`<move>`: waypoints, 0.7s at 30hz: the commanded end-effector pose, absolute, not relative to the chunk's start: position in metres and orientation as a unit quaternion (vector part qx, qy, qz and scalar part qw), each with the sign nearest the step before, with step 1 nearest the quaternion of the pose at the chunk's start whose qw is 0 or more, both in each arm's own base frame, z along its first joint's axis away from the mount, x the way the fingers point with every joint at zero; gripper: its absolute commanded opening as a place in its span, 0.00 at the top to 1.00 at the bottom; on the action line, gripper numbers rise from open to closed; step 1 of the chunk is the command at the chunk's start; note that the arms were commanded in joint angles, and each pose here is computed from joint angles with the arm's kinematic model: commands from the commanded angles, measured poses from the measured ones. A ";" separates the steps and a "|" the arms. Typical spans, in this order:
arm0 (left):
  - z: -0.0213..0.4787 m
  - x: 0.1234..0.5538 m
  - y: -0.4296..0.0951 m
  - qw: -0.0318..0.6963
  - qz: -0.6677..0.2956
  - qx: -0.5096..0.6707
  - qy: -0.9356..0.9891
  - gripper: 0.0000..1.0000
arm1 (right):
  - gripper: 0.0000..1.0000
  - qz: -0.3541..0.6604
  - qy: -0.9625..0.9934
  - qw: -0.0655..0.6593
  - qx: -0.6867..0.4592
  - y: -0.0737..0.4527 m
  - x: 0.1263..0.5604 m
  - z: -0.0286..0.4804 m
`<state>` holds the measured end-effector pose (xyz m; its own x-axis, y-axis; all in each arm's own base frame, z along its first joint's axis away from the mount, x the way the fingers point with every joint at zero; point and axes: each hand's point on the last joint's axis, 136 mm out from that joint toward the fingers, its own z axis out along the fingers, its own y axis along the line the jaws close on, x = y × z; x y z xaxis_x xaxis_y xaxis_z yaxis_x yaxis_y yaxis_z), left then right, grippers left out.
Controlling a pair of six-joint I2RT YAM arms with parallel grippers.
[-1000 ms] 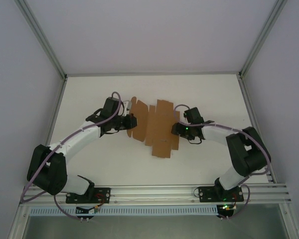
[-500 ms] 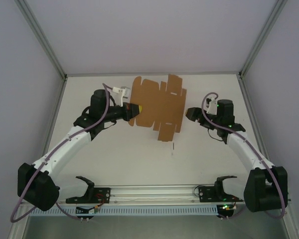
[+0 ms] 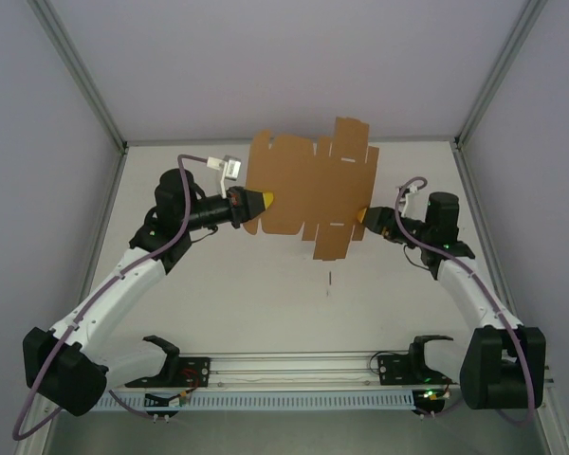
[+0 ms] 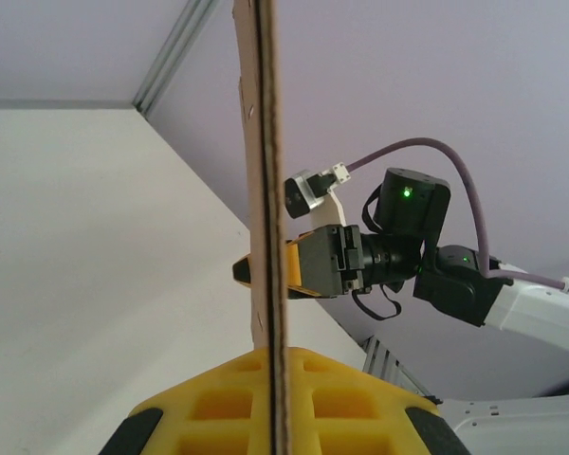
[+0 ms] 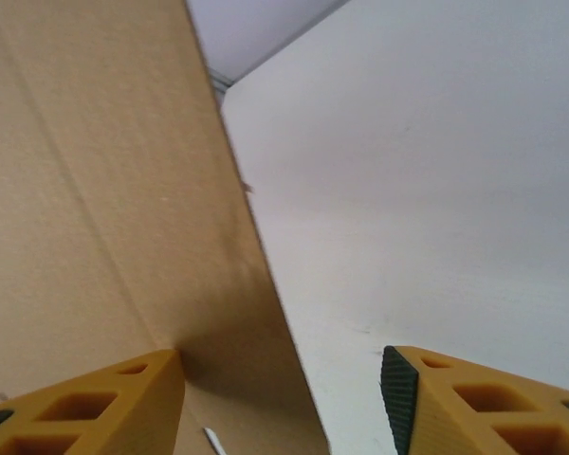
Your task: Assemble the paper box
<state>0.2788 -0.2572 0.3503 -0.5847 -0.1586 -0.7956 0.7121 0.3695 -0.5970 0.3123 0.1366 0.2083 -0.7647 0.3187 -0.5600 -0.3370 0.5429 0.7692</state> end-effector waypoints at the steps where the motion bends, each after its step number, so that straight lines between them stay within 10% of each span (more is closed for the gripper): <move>1: 0.371 0.271 -0.257 0.429 -0.540 0.207 0.694 1.00 | 0.48 0.516 0.774 0.363 -0.056 0.146 0.301 0.236; 21: 0.339 0.286 -0.250 0.426 -0.502 0.174 0.732 1.00 | 0.96 0.497 0.763 0.405 -0.082 0.142 0.292 0.260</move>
<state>0.2845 -0.2510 0.3501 -0.5734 -0.1858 -0.7979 0.6908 0.4139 -0.5928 0.2971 0.1375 0.2442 -0.6871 0.3048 -0.6595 -0.4632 0.5156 0.7208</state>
